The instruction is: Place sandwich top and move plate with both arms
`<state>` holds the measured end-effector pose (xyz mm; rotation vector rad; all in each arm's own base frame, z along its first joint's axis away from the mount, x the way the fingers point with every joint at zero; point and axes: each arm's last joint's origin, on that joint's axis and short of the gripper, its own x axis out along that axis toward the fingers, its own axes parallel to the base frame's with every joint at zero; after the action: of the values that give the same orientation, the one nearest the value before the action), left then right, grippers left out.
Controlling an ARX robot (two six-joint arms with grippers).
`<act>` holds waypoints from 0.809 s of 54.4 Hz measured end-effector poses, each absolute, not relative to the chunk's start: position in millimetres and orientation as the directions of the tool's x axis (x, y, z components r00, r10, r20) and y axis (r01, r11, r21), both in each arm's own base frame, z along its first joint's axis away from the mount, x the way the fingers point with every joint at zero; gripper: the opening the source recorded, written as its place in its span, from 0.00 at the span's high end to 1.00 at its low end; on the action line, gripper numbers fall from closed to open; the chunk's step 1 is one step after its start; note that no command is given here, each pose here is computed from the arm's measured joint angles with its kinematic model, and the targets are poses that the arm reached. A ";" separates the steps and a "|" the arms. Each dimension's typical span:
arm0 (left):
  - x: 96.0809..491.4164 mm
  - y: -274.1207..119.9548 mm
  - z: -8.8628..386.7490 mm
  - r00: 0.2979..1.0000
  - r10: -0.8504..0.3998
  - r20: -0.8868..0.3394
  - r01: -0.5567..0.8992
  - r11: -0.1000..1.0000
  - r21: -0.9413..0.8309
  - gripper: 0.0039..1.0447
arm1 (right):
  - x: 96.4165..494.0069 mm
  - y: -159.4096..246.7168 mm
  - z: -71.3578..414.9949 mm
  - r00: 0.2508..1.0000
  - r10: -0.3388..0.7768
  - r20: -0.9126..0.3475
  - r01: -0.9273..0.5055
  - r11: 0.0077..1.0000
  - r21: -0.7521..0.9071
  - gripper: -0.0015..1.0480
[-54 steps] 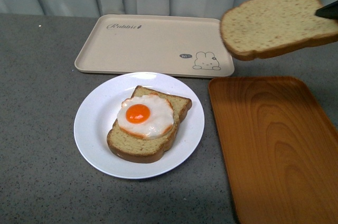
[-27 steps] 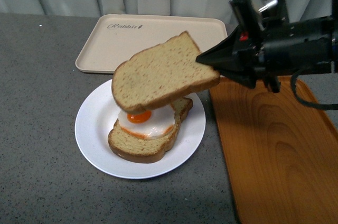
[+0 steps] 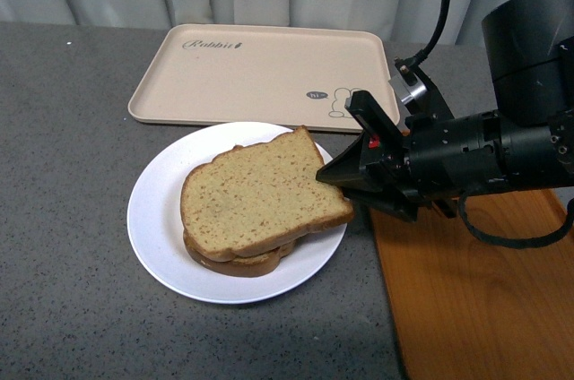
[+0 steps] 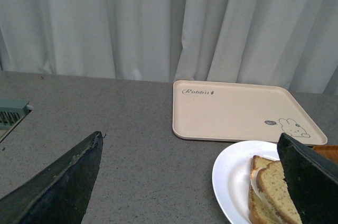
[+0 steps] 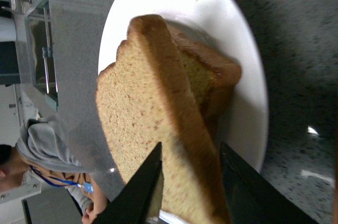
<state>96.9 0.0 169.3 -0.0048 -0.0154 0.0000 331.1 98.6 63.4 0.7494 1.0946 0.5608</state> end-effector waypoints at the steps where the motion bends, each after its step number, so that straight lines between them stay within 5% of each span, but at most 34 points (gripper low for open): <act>1: 96.9 0.0 169.3 1.000 0.000 0.015 0.000 1.000 -0.005 0.06 | 330.1 89.6 68.6 0.409 0.703 -0.583 -0.038 0.651 0.758 0.53; 8: 96.9 0.0 169.3 1.000 0.000 0.015 0.000 1.000 -0.005 0.06 | 320.6 43.8 102.3 0.631 0.514 -0.581 -0.014 0.757 0.653 0.25; 16: 96.9 0.0 169.3 1.000 0.000 0.015 0.000 1.000 -0.005 0.06 | 306.5 21.6 118.4 0.742 0.356 -0.568 0.006 0.843 0.537 0.07; 24: 96.8 0.0 169.4 1.000 0.000 0.017 0.000 1.000 -0.005 0.06 | 282.9 13.3 115.0 0.957 0.053 -0.286 0.012 0.975 0.221 0.26; 32: 96.8 0.0 169.3 1.000 0.000 0.015 0.000 1.000 -0.005 0.06 | 253.1 4.2 135.7 0.999 0.012 -0.033 -0.010 0.998 0.061 0.49; 44: 96.8 0.0 169.3 1.000 0.000 0.015 0.000 1.000 -0.005 0.06 | 219.4 -0.2 143.8 1.000 -0.005 -0.022 0.006 1.000 0.013 0.84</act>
<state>96.8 0.0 169.3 -0.0048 -0.0151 0.0003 219.4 -0.2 143.8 0.0135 0.0223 -0.0055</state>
